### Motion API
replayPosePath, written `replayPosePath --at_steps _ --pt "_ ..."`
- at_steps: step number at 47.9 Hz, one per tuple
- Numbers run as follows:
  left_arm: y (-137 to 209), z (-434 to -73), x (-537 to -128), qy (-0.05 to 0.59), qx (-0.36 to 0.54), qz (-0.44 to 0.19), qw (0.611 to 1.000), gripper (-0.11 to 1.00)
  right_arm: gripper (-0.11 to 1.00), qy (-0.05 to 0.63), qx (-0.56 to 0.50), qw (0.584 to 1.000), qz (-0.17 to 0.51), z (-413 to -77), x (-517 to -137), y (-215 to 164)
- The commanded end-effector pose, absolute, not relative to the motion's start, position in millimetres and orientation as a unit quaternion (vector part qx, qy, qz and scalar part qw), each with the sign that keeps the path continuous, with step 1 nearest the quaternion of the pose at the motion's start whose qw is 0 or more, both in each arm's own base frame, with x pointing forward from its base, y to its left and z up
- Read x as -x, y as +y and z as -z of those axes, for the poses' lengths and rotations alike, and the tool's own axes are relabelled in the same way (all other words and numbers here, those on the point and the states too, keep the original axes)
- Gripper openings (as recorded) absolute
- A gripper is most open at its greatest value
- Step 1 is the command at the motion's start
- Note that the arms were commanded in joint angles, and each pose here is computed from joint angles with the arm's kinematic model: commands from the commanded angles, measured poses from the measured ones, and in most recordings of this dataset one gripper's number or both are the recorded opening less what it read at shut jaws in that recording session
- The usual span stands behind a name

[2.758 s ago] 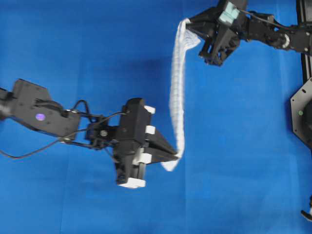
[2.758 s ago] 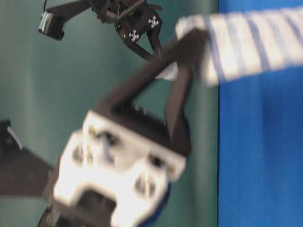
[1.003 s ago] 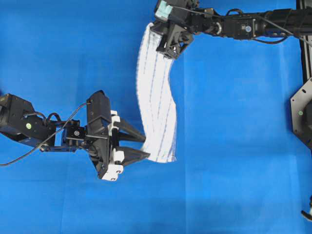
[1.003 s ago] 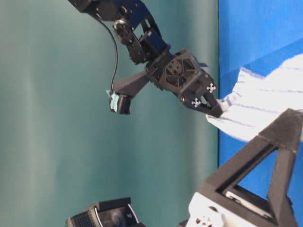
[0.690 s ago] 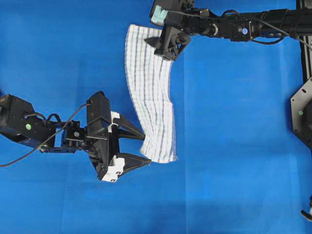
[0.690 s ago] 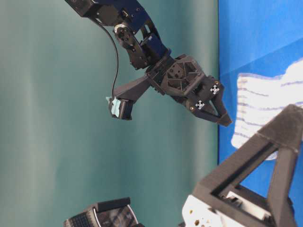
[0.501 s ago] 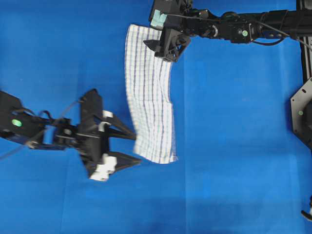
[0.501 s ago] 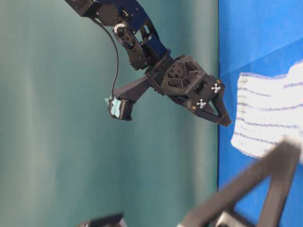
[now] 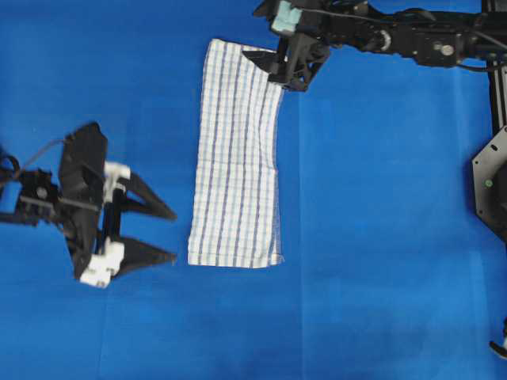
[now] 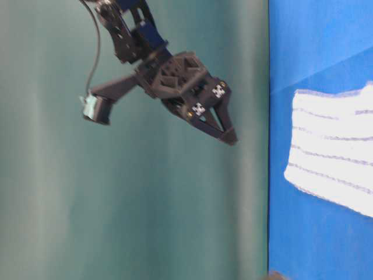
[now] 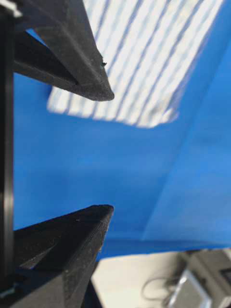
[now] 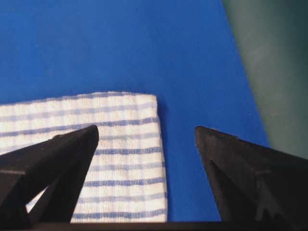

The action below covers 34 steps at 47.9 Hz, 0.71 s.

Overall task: Fold the blue towel.
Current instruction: 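Lay the towel down lengthwise and open both grippers, then move both grippers to the towel's far end and grasp its corners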

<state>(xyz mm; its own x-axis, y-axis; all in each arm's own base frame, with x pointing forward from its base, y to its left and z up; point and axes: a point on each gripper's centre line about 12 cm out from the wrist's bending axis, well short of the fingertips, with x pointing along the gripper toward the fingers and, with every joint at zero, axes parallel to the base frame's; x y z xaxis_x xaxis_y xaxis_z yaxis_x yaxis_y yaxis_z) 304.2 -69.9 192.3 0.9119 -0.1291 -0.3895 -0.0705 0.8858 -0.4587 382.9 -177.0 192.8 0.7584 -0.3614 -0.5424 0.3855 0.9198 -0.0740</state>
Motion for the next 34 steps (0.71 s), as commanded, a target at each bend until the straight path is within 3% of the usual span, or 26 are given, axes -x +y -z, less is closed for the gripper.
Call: replayPosePath --at_steps 1,16,34 --pt "-47.0 -203.6 -306.2 0.183 0.216 -0.007 0.959 0.92 0.92 0.261 -0.016 0.944 0.202 -213.5 -377.8 -174.2" --pt "56.0 -208.0 -315.1 0.168 0.069 -0.135 0.974 0.92 0.92 0.259 -0.022 0.942 0.213 -212.8 -348.5 -163.1" --pt "144.0 -184.2 -337.2 0.208 0.021 -0.234 0.949 0.92 0.92 0.271 -0.033 0.930 0.247 -185.1 -338.3 -171.8"
